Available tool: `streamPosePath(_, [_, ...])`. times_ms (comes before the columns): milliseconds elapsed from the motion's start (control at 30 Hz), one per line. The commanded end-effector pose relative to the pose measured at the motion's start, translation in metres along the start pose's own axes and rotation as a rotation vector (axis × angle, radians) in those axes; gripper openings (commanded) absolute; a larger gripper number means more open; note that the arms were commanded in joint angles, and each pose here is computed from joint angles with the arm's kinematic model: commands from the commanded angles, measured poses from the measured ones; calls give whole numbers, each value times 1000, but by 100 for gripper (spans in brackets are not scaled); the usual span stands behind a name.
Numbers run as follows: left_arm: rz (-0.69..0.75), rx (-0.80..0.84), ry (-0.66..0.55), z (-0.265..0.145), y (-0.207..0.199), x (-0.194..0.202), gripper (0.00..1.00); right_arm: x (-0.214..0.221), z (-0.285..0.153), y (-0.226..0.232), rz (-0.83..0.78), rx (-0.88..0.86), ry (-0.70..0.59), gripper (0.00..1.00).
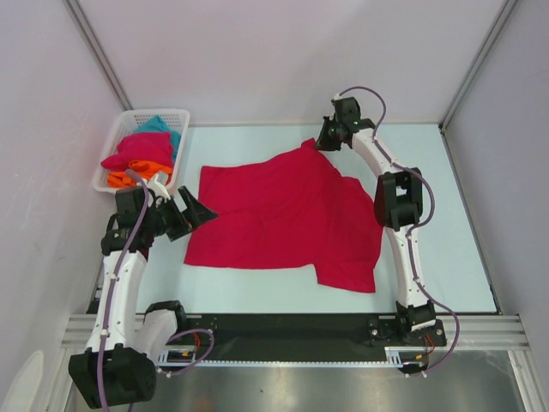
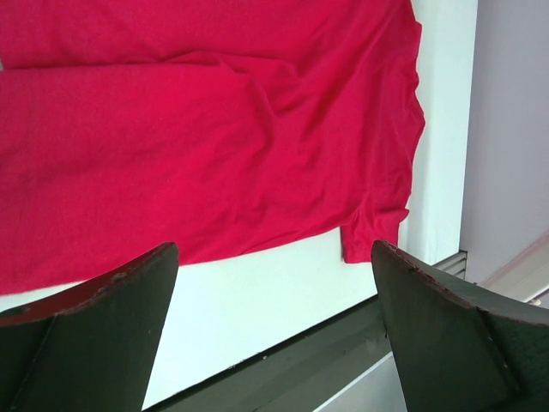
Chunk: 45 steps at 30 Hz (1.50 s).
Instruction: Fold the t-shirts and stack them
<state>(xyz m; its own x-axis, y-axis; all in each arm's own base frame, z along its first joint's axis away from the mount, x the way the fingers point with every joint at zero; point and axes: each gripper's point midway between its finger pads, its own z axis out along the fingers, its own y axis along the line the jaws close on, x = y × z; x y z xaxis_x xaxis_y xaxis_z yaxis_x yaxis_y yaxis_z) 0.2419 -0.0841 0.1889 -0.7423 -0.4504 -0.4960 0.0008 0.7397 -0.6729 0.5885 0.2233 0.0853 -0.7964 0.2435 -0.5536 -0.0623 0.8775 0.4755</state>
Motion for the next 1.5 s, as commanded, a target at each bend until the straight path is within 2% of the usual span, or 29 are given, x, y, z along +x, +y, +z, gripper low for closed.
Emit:
streamPosePath(0, [43,18,-32,-2,-2,-4,99,-41,-33,18,-45,3,-105,0])
streamPosePath(200, [57,0,-31,-4,2,-2,99,-28,-21,15,-45,17,-60,0])
streamPosePath(433, [57,-6,-29,-4,2,-3,99,-30,-26,19,-67,26,-73,0])
streamPosePath(500, [54,-5,-30,-3,2,-3,99,-27,-22,13,-59,25,-57,10])
streamPosePath(533, [55,-3,-30,-4,1,-4,100,-27,-20,11,-58,25,-52,30])
streamPosePath(633, [57,-1,-33,-4,0,-4,100,-17,-9,-2,-45,32,-13,36])
streamPosePath(767, [58,-1,-36,-5,0,-4,100,-5,-2,-19,-19,50,25,37])
streamPosePath(1233, [51,-2,-32,-4,0,-5,99,4,-12,-96,47,218,37,40])
streamPosePath(1467, [50,-2,-32,-3,1,-5,99,28,-5,-101,60,215,99,37])
